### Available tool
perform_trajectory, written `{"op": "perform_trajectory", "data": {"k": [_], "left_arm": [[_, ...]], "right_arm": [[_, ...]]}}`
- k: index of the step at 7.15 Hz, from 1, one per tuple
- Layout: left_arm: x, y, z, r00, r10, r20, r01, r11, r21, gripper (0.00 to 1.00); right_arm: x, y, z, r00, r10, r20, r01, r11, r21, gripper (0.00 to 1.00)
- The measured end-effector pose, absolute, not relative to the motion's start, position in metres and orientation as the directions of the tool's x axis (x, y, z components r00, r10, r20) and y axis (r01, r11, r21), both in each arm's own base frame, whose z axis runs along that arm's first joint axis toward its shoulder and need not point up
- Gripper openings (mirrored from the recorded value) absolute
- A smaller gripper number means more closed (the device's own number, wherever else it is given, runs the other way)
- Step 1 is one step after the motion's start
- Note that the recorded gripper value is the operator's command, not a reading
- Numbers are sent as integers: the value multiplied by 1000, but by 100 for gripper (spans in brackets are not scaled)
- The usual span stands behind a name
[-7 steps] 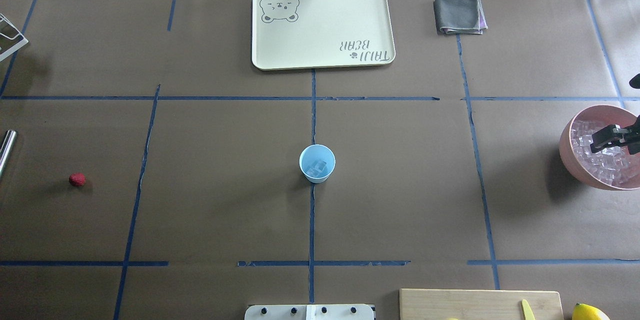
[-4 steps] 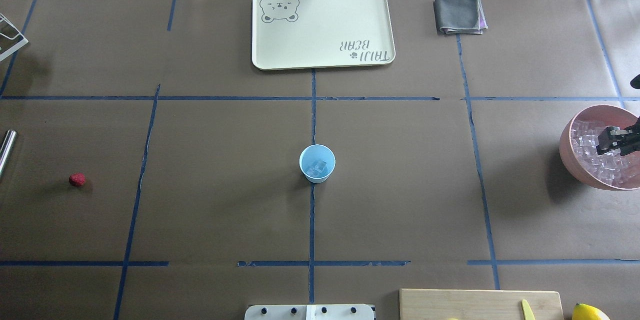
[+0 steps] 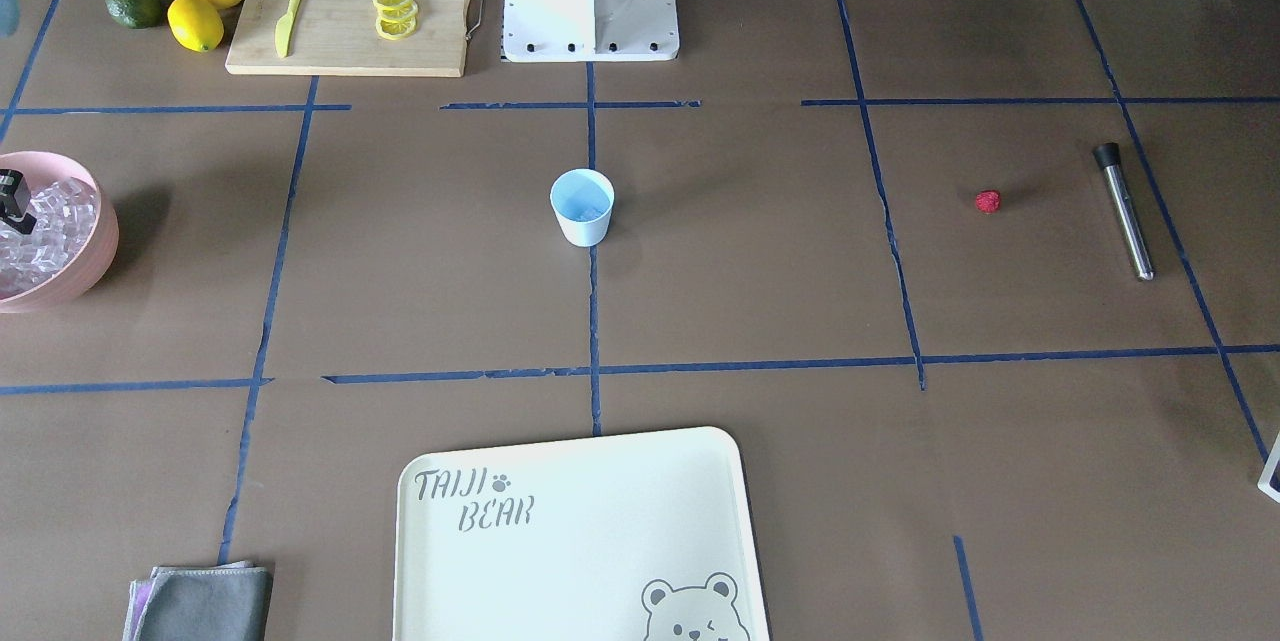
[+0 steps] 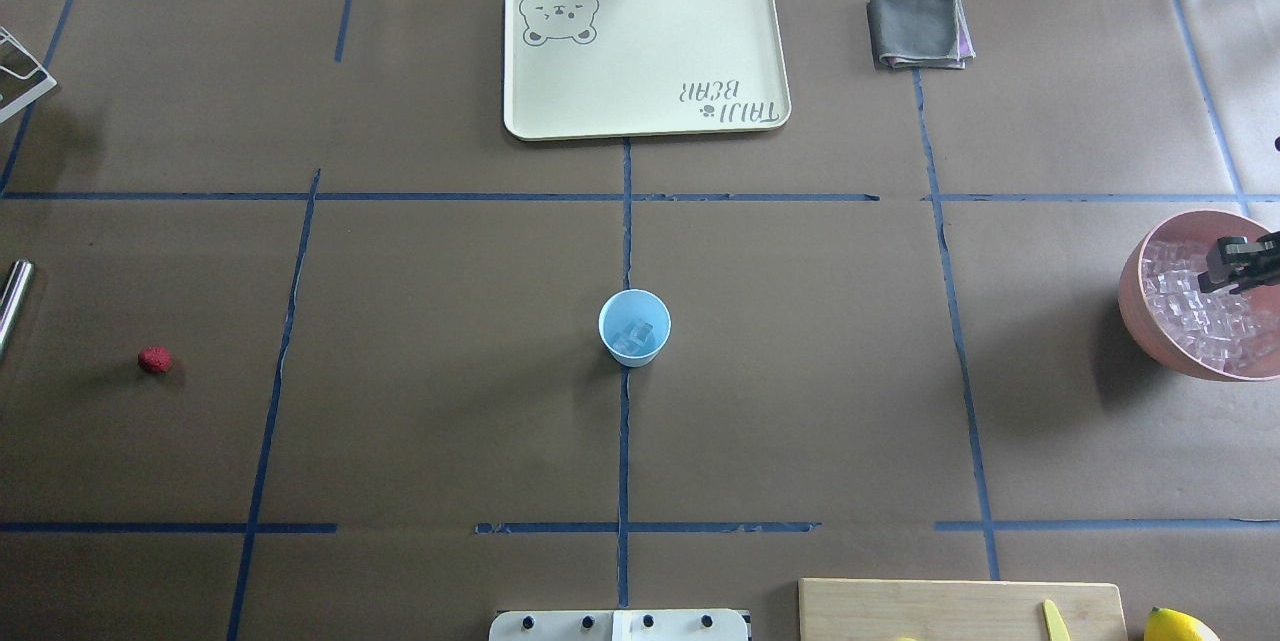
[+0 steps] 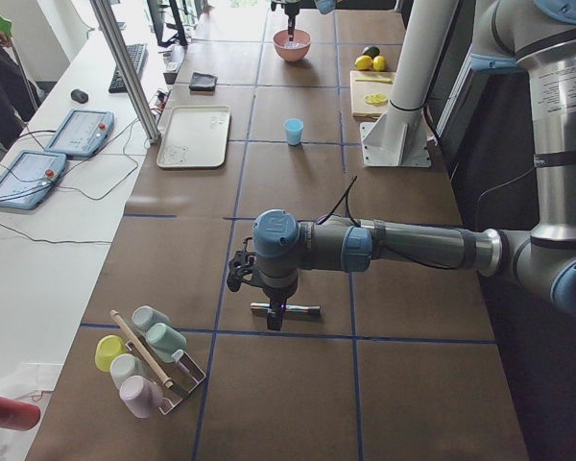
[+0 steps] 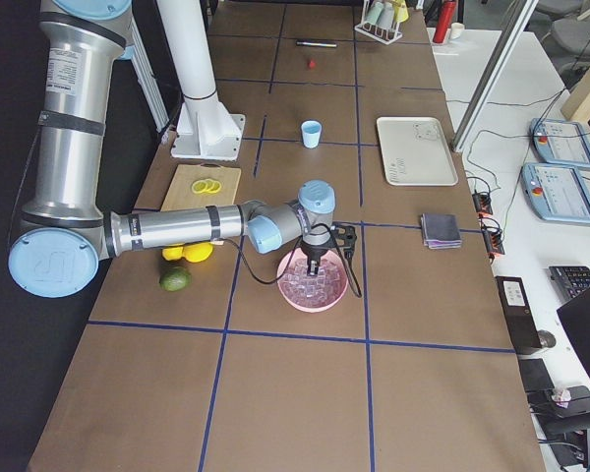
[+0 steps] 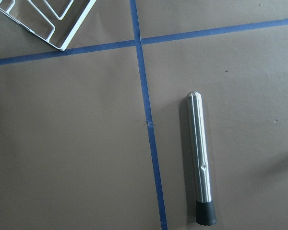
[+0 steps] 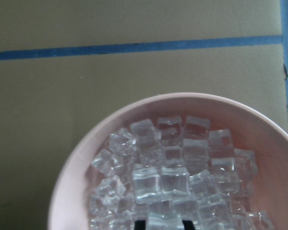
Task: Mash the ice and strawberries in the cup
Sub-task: 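Lower the right gripper into the bowl and grasp a third ice cube, then carry the ice cube with the right gripper over the cup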
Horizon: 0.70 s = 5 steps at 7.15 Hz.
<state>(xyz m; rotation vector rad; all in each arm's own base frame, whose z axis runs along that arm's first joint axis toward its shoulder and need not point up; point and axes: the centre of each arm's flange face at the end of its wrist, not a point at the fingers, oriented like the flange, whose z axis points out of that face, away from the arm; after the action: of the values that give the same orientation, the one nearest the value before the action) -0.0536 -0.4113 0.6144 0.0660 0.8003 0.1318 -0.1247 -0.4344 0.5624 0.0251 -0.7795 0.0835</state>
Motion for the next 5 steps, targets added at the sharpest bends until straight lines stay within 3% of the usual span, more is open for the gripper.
{"op": "perform_trajectory", "data": {"k": [2, 5], "left_arm": [[-54, -411, 614, 689, 144, -711, -93, 990, 111, 100], [-52, -411, 612, 673, 143, -726, -90, 990, 111, 100]], "right_arm": [[-139, -433, 485, 611, 136, 780, -162, 986, -45, 0], [-241, -424, 331, 409, 315, 856, -225, 944, -240, 0]]}}
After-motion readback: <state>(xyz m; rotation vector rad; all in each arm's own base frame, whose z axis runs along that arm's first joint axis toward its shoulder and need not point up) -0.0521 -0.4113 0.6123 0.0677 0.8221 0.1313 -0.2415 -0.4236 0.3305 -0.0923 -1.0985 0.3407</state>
